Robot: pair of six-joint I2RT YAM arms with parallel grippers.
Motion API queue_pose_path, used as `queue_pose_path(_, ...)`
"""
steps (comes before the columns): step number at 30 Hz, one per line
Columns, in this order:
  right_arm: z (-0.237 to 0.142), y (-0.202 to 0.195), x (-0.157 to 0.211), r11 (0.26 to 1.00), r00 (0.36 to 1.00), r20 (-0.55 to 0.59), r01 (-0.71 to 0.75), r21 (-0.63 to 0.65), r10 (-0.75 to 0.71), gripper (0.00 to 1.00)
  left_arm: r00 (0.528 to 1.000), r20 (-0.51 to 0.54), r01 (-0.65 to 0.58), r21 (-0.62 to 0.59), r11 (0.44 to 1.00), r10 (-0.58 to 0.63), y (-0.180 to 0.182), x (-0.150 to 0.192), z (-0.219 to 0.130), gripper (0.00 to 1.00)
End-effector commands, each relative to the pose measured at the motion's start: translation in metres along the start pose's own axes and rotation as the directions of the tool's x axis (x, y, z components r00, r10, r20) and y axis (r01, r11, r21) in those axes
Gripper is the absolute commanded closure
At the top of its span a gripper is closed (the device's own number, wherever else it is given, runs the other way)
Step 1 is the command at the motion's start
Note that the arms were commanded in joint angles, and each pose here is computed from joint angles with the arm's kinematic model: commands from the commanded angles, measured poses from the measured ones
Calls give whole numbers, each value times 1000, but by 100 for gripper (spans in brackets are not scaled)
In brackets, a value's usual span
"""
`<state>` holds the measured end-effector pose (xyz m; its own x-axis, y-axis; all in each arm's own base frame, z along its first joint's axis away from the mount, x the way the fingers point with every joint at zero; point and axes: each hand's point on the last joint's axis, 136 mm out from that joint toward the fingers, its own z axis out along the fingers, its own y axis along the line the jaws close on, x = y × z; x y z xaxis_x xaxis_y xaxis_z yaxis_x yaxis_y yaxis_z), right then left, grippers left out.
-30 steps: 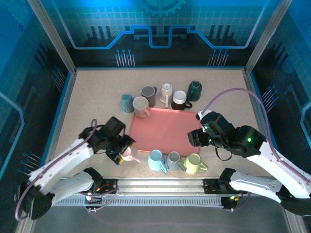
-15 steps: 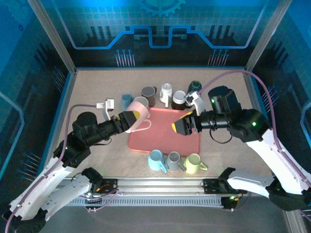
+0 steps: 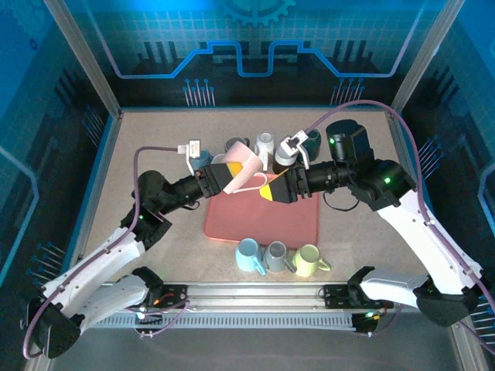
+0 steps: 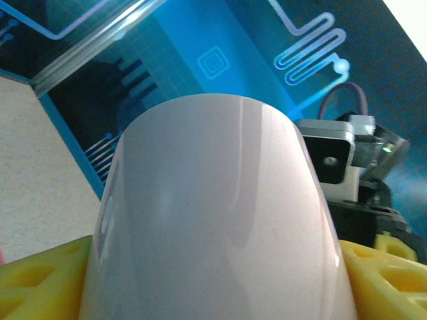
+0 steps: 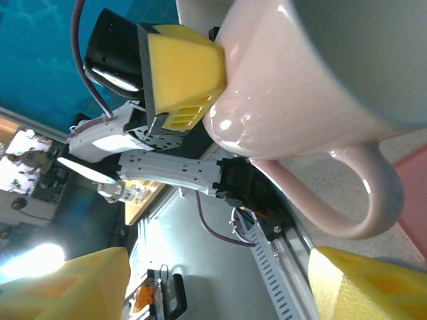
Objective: Turn the mug right side up
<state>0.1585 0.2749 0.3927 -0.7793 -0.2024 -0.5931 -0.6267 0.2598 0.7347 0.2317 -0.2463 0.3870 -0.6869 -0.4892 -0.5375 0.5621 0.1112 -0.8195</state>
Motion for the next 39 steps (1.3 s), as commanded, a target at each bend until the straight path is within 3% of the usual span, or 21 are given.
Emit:
queue_pose_path(1,4,-2,3,999,1000,-22,3,-44,-3,31,998,28,-61,180,982,56,-51,-11,-7,48)
queue_pose_path(9,6,-21,2,1000,1000,-7,8,26,-8,36,999,11,-41,167,985,40,-48,-6,-11,48)
queue_pose_path(25,2,-31,32,998,997,-59,-50,24,52,39,992,32,-124,98,987,122,-46,-11,-14,47)
queue_pose_path(34,15,-25,-1,991,998,-17,-69,-114,68,31,994,-27,-103,157,982,108,-56,-3,-10,47)
queue_pose_path(39,21,-19,-10,973,995,-29,-102,-205,98,42,994,-49,-84,176,981,94,-58,-1,-8,47)
